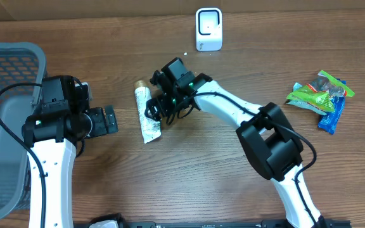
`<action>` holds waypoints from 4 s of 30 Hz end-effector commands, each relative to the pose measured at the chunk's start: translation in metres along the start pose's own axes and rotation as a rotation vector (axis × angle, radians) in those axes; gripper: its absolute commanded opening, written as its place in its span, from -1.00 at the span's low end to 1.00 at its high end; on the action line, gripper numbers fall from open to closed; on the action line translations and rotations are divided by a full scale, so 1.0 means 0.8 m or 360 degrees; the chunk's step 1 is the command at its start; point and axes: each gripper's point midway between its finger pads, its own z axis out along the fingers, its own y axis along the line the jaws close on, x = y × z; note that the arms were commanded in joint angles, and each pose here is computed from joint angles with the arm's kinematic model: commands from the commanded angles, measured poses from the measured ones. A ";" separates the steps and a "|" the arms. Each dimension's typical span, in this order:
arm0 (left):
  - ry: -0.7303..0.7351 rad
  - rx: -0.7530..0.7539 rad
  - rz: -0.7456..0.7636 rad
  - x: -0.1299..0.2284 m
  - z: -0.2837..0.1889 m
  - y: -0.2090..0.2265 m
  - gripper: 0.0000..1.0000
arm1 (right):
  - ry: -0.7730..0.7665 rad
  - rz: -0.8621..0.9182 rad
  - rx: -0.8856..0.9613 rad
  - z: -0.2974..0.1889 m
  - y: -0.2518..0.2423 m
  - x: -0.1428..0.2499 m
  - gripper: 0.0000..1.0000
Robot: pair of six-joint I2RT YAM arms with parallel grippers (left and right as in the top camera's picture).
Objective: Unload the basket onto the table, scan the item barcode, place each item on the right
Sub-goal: 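Lower the right gripper and close it on the white tube, then lift the white tube and raise it toward the scanner, right gripper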
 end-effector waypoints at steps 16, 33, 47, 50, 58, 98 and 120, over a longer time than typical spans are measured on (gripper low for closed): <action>-0.0003 0.0017 0.0032 0.000 -0.001 -0.003 0.99 | 0.0019 0.0291 0.0217 0.031 -0.016 0.019 0.11; -0.0003 0.0017 0.0032 0.000 -0.001 -0.003 0.99 | 0.0142 0.0619 -0.0211 -0.030 -0.060 0.020 -0.86; -0.0003 0.0017 0.0032 0.000 -0.001 -0.003 0.99 | 0.0365 0.0920 -0.0124 -0.064 -0.104 0.070 -0.88; -0.0003 0.0017 0.0032 0.000 -0.001 -0.003 1.00 | 0.0346 0.0905 -0.0127 -0.063 -0.104 0.067 -0.70; -0.0003 0.0017 0.0032 0.000 -0.001 -0.003 0.99 | 0.0236 0.0756 -0.0025 -0.041 -0.098 0.047 0.06; -0.0003 0.0017 0.0032 0.000 -0.001 -0.003 0.99 | -0.0671 -0.0438 -0.0960 -0.430 0.081 -0.045 -0.92; -0.0003 0.0017 0.0032 0.000 -0.001 -0.003 0.99 | -0.0718 -0.0349 -0.1030 -0.456 0.067 -0.047 -0.93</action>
